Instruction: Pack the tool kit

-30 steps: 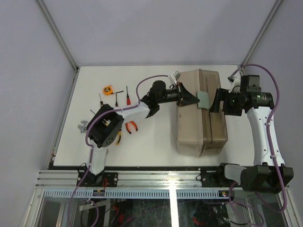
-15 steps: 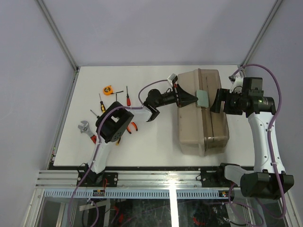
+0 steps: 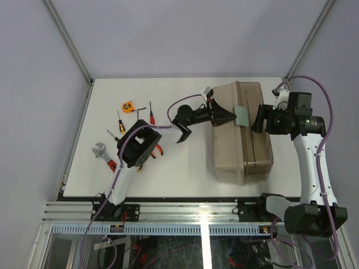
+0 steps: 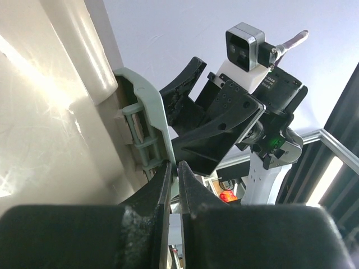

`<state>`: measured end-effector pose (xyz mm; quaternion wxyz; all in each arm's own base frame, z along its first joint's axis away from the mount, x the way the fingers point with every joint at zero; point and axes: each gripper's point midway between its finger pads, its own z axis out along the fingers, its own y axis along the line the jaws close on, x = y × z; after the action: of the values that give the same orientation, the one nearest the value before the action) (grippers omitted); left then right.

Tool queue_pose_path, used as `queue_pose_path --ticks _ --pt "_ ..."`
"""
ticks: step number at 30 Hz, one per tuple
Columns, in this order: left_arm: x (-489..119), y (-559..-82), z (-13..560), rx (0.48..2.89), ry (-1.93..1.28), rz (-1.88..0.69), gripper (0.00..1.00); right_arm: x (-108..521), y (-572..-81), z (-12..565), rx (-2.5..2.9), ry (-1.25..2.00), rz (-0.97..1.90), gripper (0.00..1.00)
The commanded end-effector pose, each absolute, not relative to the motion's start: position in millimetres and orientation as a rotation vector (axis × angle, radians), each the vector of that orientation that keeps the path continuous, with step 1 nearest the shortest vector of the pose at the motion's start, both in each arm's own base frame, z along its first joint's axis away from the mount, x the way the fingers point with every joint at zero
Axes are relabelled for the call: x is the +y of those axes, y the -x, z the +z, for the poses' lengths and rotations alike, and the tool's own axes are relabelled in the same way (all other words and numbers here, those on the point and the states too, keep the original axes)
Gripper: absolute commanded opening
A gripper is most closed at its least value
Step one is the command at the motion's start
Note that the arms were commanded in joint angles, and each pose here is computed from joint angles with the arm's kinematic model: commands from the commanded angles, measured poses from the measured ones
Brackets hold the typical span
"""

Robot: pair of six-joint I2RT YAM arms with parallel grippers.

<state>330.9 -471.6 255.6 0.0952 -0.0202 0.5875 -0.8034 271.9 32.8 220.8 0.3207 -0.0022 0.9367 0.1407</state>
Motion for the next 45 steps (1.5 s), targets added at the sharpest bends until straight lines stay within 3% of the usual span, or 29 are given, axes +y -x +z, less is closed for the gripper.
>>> queue_pose_path --ticks 1,7,26,33,40,45 --pt "-529 -261 166 2.038 -0.121 -2.328 0.05 89 -223 180 2.689 -0.019 0.798 0.78" --pt "-527 -257 129 2.287 -0.183 -2.076 0.41 83 -220 176 2.701 -0.023 0.746 0.78" --pt "-445 -255 59 2.701 -0.194 -1.313 0.56 84 -247 222 2.563 -0.038 0.751 0.78" --pt "-428 -260 57 2.721 -0.134 -1.311 0.61 90 -252 240 2.505 -0.032 0.795 0.78" --pt "-426 -264 60 2.708 -0.090 -1.385 0.83 91 -250 241 2.497 -0.041 0.808 0.78" --pt "-418 -269 54 2.736 0.000 -1.365 0.86 91 -251 243 2.493 -0.048 0.805 0.78"
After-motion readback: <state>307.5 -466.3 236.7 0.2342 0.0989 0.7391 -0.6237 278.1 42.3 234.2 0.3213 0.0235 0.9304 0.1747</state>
